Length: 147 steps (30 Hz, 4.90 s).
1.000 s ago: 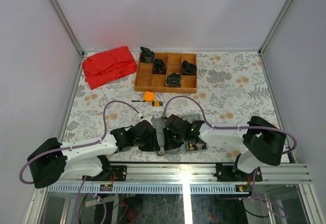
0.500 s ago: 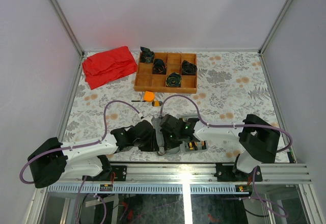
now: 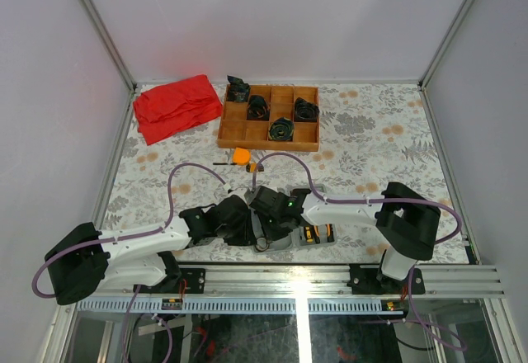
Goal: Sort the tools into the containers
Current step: Adjust the engineering item in the storage box, then pick up the engineering item from the center of the board.
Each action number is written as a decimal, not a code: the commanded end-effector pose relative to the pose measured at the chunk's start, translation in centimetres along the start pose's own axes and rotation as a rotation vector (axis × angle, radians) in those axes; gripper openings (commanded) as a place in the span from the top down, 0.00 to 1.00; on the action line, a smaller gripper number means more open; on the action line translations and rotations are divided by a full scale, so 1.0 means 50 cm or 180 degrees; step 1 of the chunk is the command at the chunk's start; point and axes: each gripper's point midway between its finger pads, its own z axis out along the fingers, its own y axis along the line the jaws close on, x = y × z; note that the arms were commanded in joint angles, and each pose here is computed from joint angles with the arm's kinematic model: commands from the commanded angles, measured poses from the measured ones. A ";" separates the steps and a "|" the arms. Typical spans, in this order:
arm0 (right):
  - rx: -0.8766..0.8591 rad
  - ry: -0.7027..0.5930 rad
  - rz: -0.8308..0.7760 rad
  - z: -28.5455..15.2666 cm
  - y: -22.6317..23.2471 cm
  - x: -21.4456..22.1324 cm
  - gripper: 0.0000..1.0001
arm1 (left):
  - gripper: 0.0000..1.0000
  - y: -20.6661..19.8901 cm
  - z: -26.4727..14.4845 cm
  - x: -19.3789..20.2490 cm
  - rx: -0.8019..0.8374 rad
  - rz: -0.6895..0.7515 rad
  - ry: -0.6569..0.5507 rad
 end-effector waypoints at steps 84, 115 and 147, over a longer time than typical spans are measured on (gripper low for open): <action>0.0228 -0.1953 0.0413 -0.289 -0.220 -0.099 0.59 | 0.33 0.126 -0.105 -0.521 -0.1145 -0.0337 -0.1170; -0.0062 -0.1594 0.0473 -0.190 -0.251 -0.084 0.44 | 0.13 0.238 0.100 -0.614 -0.1446 0.0426 -0.0290; 0.0030 -0.1997 0.0855 -0.242 -0.276 -0.093 0.42 | 0.51 0.128 -0.001 -0.624 -0.0954 0.0320 -0.0701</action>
